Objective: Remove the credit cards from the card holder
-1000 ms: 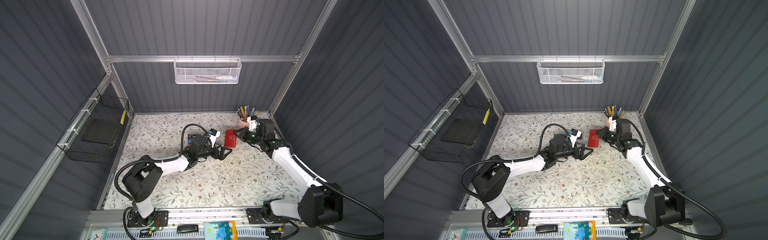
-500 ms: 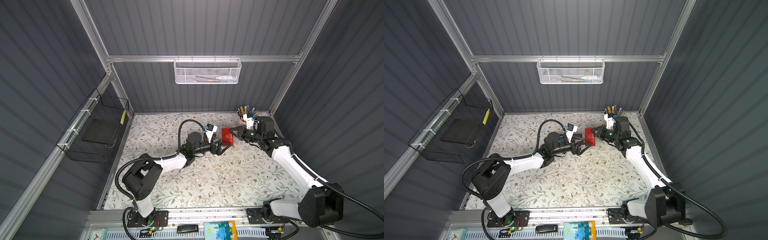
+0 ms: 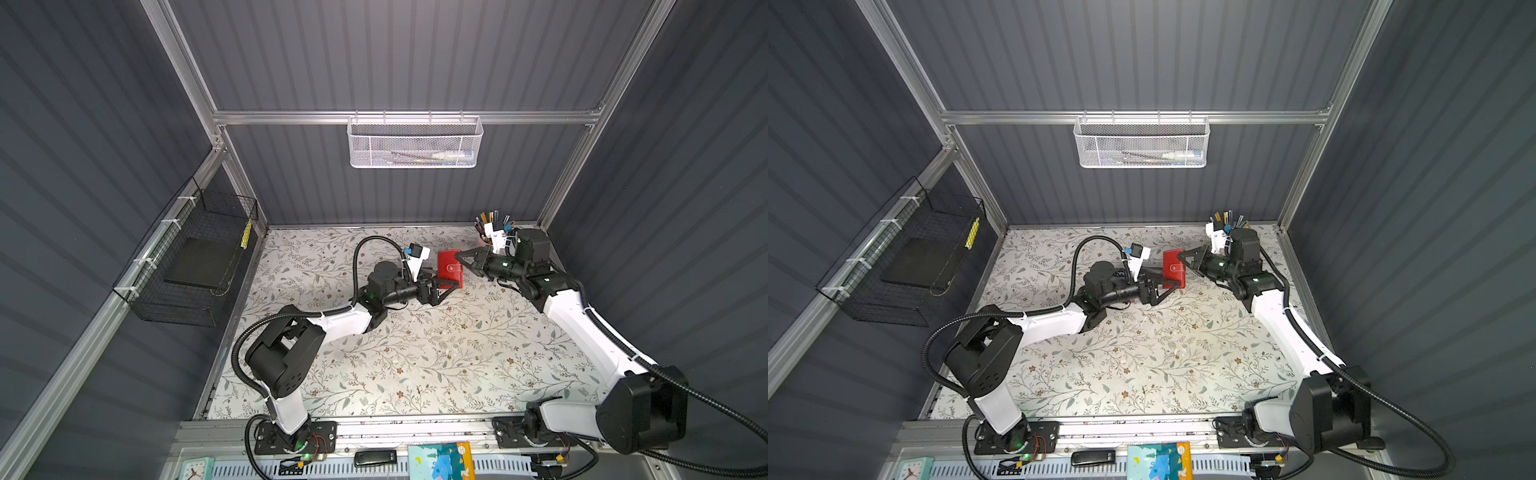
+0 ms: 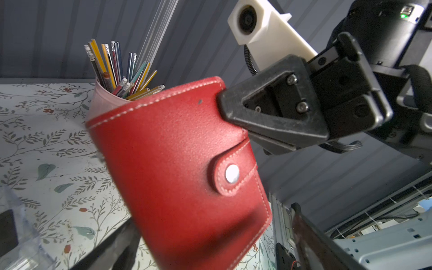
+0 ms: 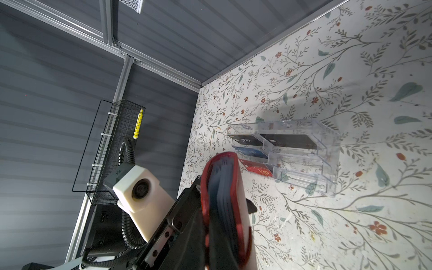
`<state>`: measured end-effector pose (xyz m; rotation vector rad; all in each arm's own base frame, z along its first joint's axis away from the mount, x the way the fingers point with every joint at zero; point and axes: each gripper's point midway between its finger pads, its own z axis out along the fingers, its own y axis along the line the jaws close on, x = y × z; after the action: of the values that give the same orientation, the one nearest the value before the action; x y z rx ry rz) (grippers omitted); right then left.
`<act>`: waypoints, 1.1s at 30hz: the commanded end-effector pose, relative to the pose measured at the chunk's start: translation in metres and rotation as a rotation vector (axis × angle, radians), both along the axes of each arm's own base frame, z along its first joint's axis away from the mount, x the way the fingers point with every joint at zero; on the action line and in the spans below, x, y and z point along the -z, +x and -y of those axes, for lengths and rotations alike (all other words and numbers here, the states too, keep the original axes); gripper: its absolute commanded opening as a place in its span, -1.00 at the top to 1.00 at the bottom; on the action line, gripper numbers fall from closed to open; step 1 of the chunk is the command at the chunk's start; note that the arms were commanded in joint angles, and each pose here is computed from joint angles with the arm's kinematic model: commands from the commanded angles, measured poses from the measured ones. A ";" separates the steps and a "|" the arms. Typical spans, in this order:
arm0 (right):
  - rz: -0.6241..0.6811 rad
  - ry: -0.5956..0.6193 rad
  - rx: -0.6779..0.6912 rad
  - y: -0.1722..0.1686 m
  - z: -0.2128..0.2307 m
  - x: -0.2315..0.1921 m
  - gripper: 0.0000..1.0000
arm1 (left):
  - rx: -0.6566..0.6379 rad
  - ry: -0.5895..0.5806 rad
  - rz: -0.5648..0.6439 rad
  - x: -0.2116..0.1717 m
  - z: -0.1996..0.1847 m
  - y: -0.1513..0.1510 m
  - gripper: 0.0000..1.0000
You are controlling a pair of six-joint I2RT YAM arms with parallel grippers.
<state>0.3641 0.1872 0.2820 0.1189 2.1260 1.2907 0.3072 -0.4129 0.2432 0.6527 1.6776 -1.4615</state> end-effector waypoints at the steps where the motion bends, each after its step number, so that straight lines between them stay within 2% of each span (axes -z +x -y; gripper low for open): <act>1: 0.030 0.026 -0.035 0.004 -0.008 -0.010 1.00 | 0.049 -0.078 0.038 -0.023 0.005 -0.003 -0.99; 4: 0.023 0.035 -0.037 0.007 -0.009 -0.005 1.00 | 0.071 -0.107 0.023 -0.024 0.006 -0.006 -0.94; 6: 0.018 0.016 -0.025 0.010 -0.008 0.001 1.00 | 0.070 -0.108 0.023 -0.022 0.005 -0.007 -0.84; 14: 0.000 -0.022 -0.018 0.015 -0.006 0.019 1.00 | 0.053 -0.079 0.048 -0.024 -0.002 -0.011 -0.30; 23: 0.017 -0.042 -0.030 0.013 -0.005 0.023 1.00 | 0.013 -0.039 0.086 -0.029 -0.010 -0.012 -0.29; 33: 0.067 -0.022 -0.056 0.003 -0.007 0.022 1.00 | -0.004 -0.014 0.098 -0.029 -0.012 -0.011 -0.15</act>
<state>0.3752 0.1899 0.2517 0.0772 2.1420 1.2646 0.3030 -0.4016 0.2502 0.6610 1.6723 -1.4346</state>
